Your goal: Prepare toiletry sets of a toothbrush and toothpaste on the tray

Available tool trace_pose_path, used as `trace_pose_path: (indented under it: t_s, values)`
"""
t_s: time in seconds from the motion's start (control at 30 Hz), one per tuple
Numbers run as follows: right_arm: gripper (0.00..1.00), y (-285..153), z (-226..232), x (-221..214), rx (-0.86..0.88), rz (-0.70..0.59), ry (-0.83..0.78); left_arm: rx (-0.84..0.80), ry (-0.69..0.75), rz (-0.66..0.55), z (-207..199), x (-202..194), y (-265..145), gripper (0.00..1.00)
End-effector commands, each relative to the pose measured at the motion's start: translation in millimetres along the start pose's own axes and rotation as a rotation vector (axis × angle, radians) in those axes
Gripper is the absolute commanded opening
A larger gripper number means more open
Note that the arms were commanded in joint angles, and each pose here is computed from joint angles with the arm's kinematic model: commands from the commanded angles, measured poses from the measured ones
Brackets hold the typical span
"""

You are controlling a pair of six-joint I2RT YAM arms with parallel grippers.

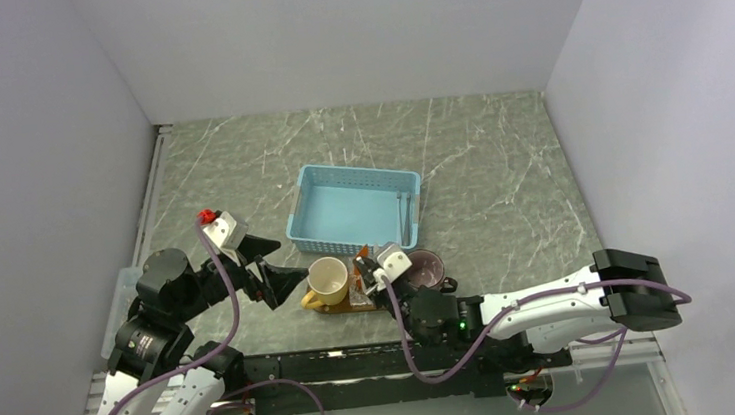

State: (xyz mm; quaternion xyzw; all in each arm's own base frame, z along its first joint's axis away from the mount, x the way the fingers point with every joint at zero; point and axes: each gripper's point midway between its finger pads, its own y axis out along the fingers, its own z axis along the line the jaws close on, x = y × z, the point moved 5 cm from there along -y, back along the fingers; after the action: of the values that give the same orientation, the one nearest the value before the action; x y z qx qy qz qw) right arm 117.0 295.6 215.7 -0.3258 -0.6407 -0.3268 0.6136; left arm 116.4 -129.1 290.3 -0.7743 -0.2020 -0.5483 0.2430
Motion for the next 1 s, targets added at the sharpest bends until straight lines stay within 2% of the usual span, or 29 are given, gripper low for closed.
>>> trace_pose_path:
  t_s: [0.0, 0.7, 0.97]
  values:
    - [0.0, 4.8, 6.5, 12.6, 0.016, -0.038, -0.003, -0.014, 0.012, -0.014, -2.2, 1.6, -1.0, 1.0]
    - [0.0, 5.6, 11.8, 9.0, 0.035, -0.071, 0.014, -0.013, 0.012, -0.01, -1.6, 0.8, -0.7, 1.0]
    - [0.01, 4.0, 12.7, 1.9, 0.043, -0.042, -0.007, -0.014, 0.012, -0.012, -1.9, 1.1, -1.0, 0.99]
